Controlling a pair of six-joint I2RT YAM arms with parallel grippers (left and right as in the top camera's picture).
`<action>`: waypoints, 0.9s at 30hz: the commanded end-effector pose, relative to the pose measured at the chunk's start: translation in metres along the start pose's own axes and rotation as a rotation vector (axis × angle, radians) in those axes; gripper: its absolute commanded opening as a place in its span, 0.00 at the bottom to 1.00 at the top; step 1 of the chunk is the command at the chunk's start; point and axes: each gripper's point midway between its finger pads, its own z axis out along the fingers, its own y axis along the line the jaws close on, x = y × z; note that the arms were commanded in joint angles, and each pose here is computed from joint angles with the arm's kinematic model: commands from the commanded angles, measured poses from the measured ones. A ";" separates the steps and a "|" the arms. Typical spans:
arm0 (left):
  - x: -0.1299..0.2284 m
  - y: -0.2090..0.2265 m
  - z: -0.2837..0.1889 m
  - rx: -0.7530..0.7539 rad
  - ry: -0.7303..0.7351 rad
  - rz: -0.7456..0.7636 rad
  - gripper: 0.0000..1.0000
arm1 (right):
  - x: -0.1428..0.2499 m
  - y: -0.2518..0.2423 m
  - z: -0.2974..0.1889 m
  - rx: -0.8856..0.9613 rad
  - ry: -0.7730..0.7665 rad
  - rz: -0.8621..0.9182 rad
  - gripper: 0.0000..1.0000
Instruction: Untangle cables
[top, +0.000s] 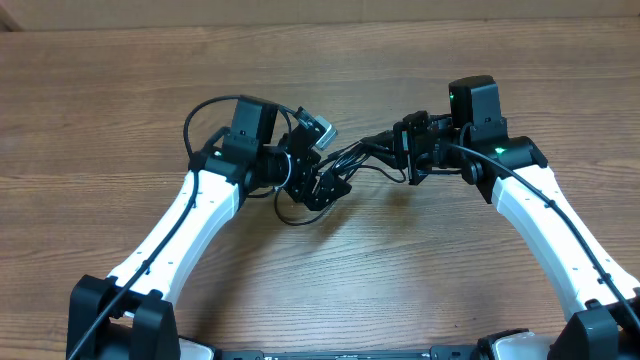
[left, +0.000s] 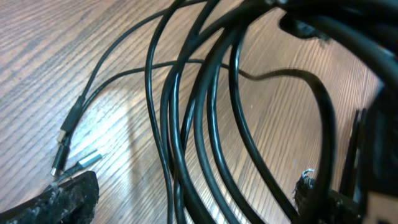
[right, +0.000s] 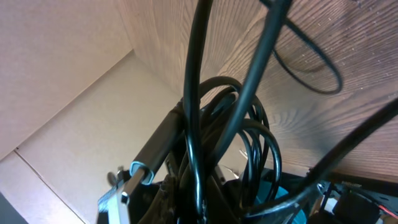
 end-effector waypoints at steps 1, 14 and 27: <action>0.007 0.006 0.012 -0.016 0.002 -0.149 1.00 | 0.014 0.008 -0.002 -0.014 0.062 -0.018 0.04; -0.027 -0.015 0.010 0.115 -0.126 -0.033 0.04 | 0.014 0.008 -0.002 -0.014 0.061 -0.018 0.04; -0.026 0.033 -0.033 0.124 -0.197 -0.364 0.04 | 0.006 -0.021 -0.008 0.071 0.059 -0.503 0.04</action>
